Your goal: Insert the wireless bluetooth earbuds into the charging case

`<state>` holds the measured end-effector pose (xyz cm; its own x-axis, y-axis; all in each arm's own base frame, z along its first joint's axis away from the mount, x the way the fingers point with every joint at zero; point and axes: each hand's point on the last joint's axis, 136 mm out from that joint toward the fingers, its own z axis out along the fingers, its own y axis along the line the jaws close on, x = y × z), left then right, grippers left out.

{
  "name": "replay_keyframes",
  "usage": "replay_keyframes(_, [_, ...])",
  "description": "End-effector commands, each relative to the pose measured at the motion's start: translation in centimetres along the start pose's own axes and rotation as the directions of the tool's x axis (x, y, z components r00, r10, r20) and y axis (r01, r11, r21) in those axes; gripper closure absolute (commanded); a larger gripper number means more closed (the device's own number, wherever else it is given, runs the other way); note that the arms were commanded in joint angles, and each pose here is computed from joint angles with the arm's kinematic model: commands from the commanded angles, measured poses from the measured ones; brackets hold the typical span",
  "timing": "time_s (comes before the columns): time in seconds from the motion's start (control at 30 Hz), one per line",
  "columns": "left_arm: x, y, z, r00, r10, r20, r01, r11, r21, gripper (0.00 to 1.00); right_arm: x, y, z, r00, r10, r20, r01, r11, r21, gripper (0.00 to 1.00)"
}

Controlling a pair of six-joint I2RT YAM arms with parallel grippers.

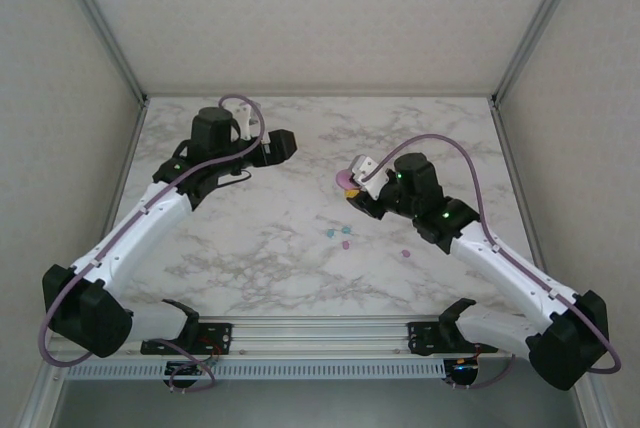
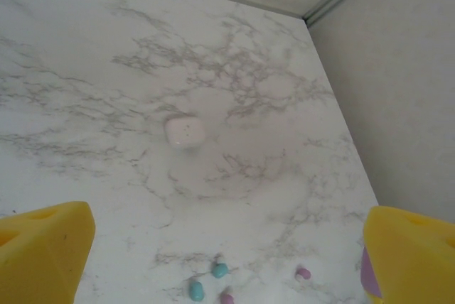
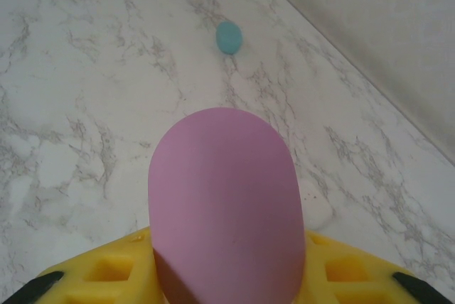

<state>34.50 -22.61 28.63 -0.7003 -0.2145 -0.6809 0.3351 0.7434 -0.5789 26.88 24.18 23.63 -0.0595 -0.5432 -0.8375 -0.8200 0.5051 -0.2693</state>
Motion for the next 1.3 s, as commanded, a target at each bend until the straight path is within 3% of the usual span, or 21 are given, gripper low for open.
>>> replay_keyframes(0.0, [0.6, -2.3, -0.2, 0.999, -0.003, -0.041, 0.006, 0.998, 0.065, 0.04, 0.6, -0.3, -0.6, 0.999, 0.030, -0.012, -0.030, 0.999, 0.029, 0.68])
replay_keyframes(0.27, [0.8, -4.7, 1.1, 0.998, -0.022, -0.050, 0.030, 0.988, 0.150, 0.07, 0.1, -0.3, -1.1, 1.000, -0.012, 0.012, 0.011, 0.999, 0.033, 0.68])
replay_keyframes(0.53, [2.8, -8.9, 1.2, 0.987, 0.004, -0.162, 0.042, 0.958, 0.284, 0.08, -2.6, -0.5, -0.8, 0.993, -0.026, 0.117, 0.024, 1.000, 0.018, 0.68])
replay_keyframes(0.87, [5.2, -10.7, 3.3, 0.963, 0.024, -0.269, 0.068, 0.942, 0.328, 0.16, -4.0, -0.9, -0.8, 0.986, -0.023, 0.167, 0.019, 0.999, 0.028, 0.68])
replay_keyframes(1.27, [6.3, -12.0, 4.9, 0.941, 0.024, -0.339, 0.108, 0.925, 0.365, 0.52, -4.6, -1.2, -0.4, 0.979, 0.010, 0.204, -0.017, 0.999, 0.032, 0.66])
